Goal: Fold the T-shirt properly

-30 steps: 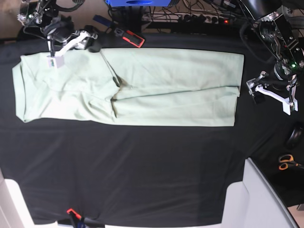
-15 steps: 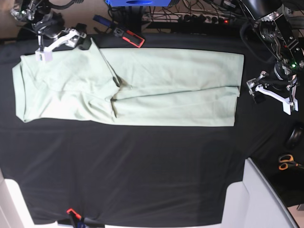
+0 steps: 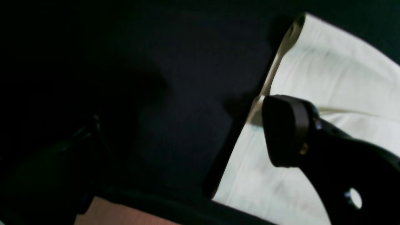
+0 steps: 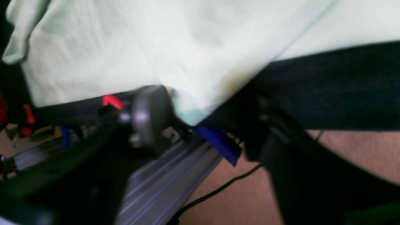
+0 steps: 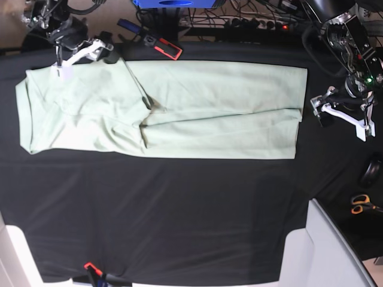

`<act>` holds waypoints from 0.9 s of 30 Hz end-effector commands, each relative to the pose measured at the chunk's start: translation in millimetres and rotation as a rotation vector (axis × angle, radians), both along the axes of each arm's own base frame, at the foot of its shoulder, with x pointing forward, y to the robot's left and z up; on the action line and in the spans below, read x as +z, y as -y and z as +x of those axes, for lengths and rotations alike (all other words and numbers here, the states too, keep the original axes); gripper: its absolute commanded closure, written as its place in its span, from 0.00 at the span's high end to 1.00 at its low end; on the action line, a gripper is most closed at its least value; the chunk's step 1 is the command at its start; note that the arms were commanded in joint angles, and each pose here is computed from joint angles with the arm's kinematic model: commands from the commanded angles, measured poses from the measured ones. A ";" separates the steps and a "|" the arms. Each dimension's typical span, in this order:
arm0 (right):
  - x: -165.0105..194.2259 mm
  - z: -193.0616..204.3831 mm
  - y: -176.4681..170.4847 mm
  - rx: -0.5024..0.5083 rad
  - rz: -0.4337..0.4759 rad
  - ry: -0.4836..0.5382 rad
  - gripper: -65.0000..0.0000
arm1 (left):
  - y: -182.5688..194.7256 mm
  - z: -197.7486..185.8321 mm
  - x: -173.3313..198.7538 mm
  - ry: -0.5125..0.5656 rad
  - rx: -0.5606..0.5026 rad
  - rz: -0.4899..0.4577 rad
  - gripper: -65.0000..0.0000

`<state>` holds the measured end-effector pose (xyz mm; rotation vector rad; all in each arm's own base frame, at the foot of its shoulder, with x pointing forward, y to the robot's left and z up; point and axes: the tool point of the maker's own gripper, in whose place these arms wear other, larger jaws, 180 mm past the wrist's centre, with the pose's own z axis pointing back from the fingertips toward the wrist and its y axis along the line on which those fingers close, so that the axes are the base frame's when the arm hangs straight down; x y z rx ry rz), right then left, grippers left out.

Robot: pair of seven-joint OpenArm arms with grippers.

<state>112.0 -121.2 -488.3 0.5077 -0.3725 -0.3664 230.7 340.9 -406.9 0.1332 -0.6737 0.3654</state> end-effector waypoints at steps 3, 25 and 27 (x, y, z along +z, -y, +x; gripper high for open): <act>0.2 -3.4 -0.8 0.004 0.002 -0.009 0.20 | -5.7 8.3 12.1 0.039 -0.006 0.024 0.95; 28.2 33.1 5.7 0.025 -0.038 0.031 0.00 | -5.9 11.0 14.0 0.047 -0.007 0.023 0.95; 30.0 38.8 6.8 0.020 -0.038 0.030 0.00 | -5.9 11.0 14.0 0.047 -0.007 0.023 0.95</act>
